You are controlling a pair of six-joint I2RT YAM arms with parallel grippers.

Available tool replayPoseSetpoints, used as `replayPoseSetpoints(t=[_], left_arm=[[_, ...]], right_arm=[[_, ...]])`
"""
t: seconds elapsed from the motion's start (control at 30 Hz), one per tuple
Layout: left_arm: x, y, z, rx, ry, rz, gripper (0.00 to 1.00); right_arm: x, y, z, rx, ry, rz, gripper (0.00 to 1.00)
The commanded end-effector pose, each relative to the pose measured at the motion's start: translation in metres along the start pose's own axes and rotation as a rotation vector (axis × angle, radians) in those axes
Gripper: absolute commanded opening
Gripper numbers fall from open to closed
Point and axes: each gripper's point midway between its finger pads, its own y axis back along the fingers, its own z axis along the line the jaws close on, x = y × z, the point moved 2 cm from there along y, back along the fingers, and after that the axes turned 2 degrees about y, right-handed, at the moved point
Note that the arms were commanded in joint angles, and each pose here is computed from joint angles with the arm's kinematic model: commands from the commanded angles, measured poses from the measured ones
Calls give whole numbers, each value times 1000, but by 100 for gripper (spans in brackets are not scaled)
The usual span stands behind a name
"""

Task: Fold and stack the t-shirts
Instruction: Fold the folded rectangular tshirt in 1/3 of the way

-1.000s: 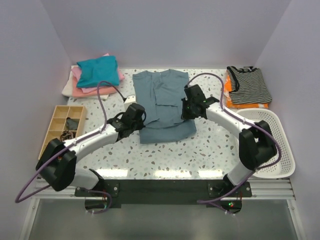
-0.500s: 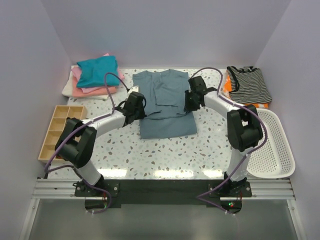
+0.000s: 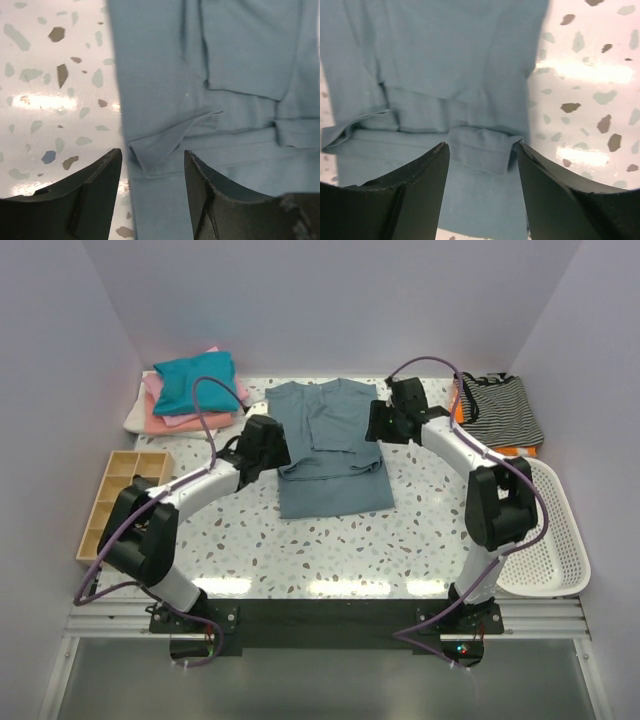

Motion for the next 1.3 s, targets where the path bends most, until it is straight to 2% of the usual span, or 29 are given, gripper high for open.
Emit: replayPoseSetpoints(t=[0.0, 0.13, 0.2, 0.43, 0.87, 1.27], left_arm=[[-17, 25, -39, 234, 3, -17, 55], [18, 27, -59, 380, 16, 129, 50], [30, 25, -62, 410, 27, 153, 48], [60, 7, -60, 410, 40, 236, 47], [57, -13, -65, 384, 19, 244, 47], [32, -32, -55, 270, -35, 133, 48]], right_arm=[[-2, 24, 31, -166, -43, 13, 60], [26, 21, 31, -191, -68, 77, 58], [36, 19, 31, -201, -69, 105, 58], [52, 13, 32, -215, -64, 170, 57], [74, 2, 36, -195, -42, 254, 57], [44, -23, 32, -138, 7, 179, 58]])
